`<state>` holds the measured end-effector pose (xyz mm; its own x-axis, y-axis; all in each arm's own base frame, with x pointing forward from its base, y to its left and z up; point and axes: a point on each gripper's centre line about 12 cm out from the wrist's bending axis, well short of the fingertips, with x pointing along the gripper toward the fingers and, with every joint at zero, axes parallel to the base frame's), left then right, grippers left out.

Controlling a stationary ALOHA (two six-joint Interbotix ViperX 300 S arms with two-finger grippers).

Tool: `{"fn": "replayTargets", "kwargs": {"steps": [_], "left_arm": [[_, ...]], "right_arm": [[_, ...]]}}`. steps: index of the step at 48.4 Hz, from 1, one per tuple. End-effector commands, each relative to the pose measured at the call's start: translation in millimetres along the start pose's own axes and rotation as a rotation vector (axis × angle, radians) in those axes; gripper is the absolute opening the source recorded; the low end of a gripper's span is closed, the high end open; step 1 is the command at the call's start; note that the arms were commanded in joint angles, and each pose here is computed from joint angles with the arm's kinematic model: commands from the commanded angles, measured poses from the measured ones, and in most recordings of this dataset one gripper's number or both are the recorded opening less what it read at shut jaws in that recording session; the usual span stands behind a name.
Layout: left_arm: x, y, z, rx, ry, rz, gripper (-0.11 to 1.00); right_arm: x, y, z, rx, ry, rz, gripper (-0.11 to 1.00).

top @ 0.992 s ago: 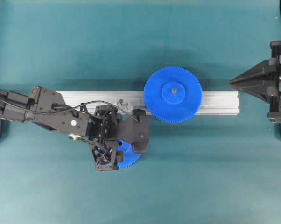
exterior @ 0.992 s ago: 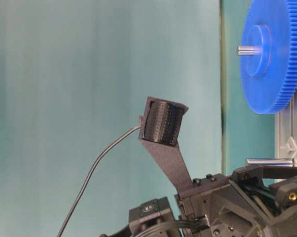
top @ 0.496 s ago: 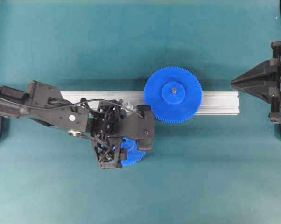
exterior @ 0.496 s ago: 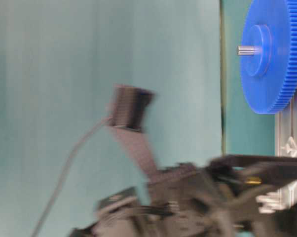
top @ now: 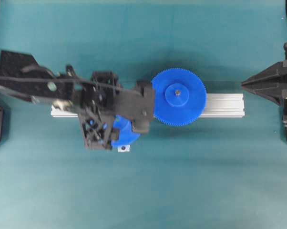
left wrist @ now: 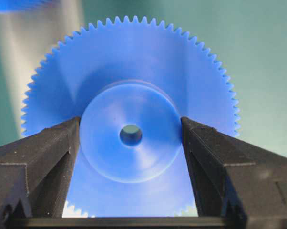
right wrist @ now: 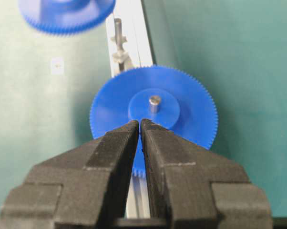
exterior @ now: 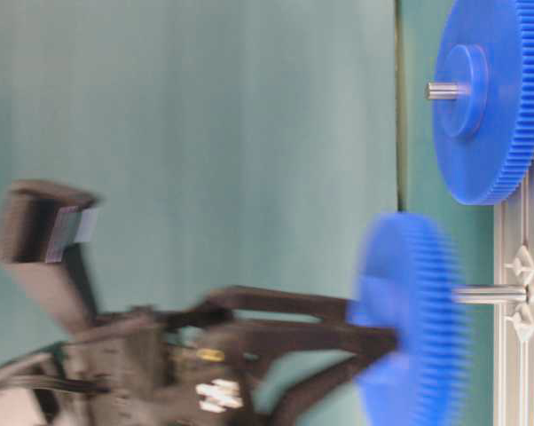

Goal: Insert the small gear onto the shaft.
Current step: 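Carry the gear up to the empty shaft beside the large gear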

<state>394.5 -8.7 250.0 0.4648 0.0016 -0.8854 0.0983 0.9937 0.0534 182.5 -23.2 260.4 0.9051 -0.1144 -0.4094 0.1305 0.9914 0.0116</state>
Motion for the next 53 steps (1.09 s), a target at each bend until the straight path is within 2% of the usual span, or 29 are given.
{"fn": "replayTargets", "kwargs": {"steps": [1,15,19,33,53], "left_arm": [[-23,14,11,-0.007,-0.066,0.025,0.7],[-7,38,6,0.0,-0.052,0.055,0.7],[4,39,6,0.014,-0.05,0.055,0.7],[36,40,2,0.016,-0.014,0.048,0.7],[45,41,-12,0.008,0.014,0.046,0.7]], "right_arm": [[-1,0,4,0.007,-0.017,-0.001,0.23],[-4,0,4,0.007,-0.029,-0.001,0.23],[-4,0,4,0.007,-0.028,-0.001,0.23],[-4,0,4,0.01,-0.029,0.0,0.23],[-4,0,2,0.013,-0.025,0.001,0.23]]}}
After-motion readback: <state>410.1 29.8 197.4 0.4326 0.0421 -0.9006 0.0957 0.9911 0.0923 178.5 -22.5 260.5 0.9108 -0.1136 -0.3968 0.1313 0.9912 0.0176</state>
